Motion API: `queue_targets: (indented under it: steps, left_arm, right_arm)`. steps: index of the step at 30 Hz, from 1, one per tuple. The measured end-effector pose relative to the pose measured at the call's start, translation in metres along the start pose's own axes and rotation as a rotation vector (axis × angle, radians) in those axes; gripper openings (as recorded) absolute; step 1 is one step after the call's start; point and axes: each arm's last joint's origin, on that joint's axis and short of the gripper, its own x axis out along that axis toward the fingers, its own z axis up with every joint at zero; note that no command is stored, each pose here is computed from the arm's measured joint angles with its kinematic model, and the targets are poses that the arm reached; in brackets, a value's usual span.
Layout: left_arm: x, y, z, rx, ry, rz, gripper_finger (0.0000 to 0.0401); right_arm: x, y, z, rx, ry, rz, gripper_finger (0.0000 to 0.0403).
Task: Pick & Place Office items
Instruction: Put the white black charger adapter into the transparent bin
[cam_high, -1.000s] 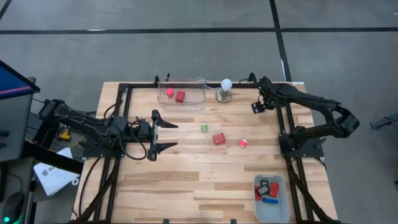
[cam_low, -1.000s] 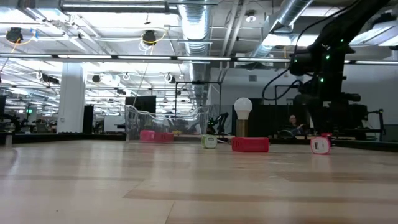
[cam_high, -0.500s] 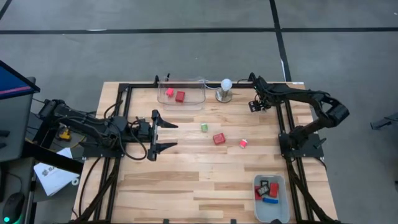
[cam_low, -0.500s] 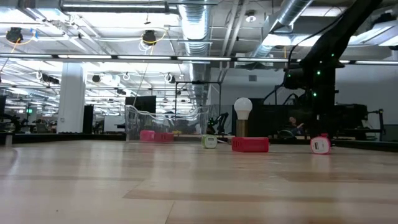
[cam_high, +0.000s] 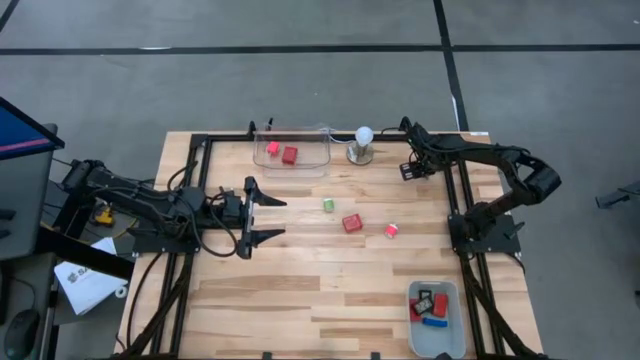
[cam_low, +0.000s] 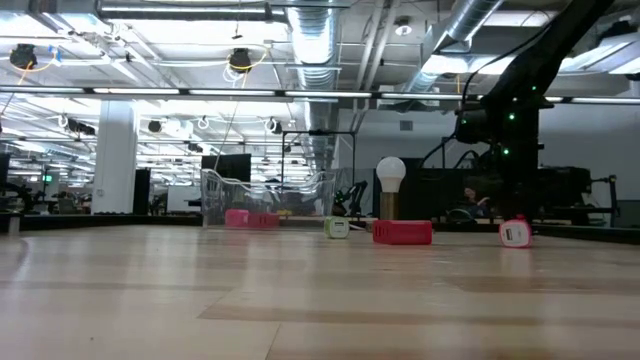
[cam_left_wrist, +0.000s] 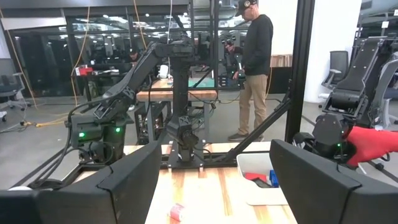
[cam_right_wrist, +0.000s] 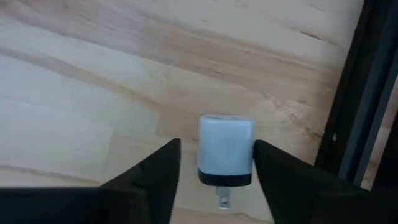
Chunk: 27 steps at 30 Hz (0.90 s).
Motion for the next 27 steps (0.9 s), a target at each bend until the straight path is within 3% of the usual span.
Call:
queue_targets:
  steps: [6, 10, 24, 27]
  left_arm:
    - [0.000, 0.000, 0.000, -0.001, 0.000, 0.000, 0.0296]
    - [0.000, 0.000, 0.000, -0.001, 0.000, 0.000, 0.0296]
    - [0.000, 0.000, 0.000, -0.001, 0.000, 0.000, 0.0296]
    - [0.000, 0.000, 0.000, 0.000, 0.000, 0.000, 0.0296]
  right_arm:
    - [0.000, 0.000, -0.001, -0.018, 0.009, 0.002, 0.0115]
    - [-0.002, 0.001, -0.003, -0.034, 0.018, -0.008, 0.0088]
    - [-0.006, 0.017, -0.013, -0.120, 0.028, 0.010, 0.0073]
    - [-0.012, 0.023, -0.015, -0.131, 0.024, 0.082, 0.0083]
